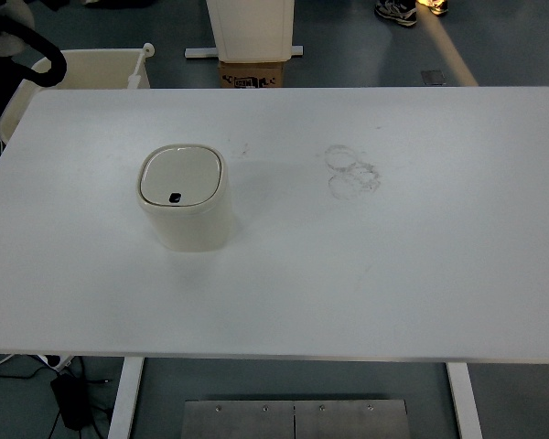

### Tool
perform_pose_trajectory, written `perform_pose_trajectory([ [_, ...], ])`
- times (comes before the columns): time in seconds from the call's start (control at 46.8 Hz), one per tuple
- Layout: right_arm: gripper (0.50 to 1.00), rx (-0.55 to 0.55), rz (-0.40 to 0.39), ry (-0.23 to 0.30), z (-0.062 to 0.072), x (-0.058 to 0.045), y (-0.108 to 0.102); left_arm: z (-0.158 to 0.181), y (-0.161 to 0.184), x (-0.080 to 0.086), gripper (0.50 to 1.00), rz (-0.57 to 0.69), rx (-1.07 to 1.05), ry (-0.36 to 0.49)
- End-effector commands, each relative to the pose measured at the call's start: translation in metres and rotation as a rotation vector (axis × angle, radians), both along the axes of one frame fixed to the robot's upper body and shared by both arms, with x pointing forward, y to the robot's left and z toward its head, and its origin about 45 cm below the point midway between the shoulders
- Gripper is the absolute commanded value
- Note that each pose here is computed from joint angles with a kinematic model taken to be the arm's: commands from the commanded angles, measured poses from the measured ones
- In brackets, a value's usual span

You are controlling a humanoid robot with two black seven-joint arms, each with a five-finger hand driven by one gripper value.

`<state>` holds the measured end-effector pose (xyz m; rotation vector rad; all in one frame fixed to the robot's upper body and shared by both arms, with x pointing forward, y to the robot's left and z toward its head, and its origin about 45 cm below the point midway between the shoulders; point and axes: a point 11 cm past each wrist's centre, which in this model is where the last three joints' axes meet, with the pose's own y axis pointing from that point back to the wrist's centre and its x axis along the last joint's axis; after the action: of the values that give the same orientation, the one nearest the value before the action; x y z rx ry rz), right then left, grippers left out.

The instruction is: Open trash bin

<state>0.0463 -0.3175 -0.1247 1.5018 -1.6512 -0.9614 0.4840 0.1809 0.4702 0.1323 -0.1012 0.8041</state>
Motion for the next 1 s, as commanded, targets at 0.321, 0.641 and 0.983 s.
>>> perform_pose_trajectory([
  [0.321, 0.991, 0.0, 0.0, 0.0, 0.0, 0.0, 0.0, -0.008, -0.035, -0.029, 1.0, -0.232, 0.386, -0.007],
  [0.641, 0.991, 0.0, 0.001, 0.0, 0.0, 0.0, 0.0, -0.009, -0.031, -0.052, 1.0, -0.349, 0.57, 0.016],
  [0.983, 0.991, 0.0, 0.0, 0.0, 0.0, 0.0, 0.0, -0.007, 0.003, -0.084, 1.0, -0.361, 0.646, 0.018],
])
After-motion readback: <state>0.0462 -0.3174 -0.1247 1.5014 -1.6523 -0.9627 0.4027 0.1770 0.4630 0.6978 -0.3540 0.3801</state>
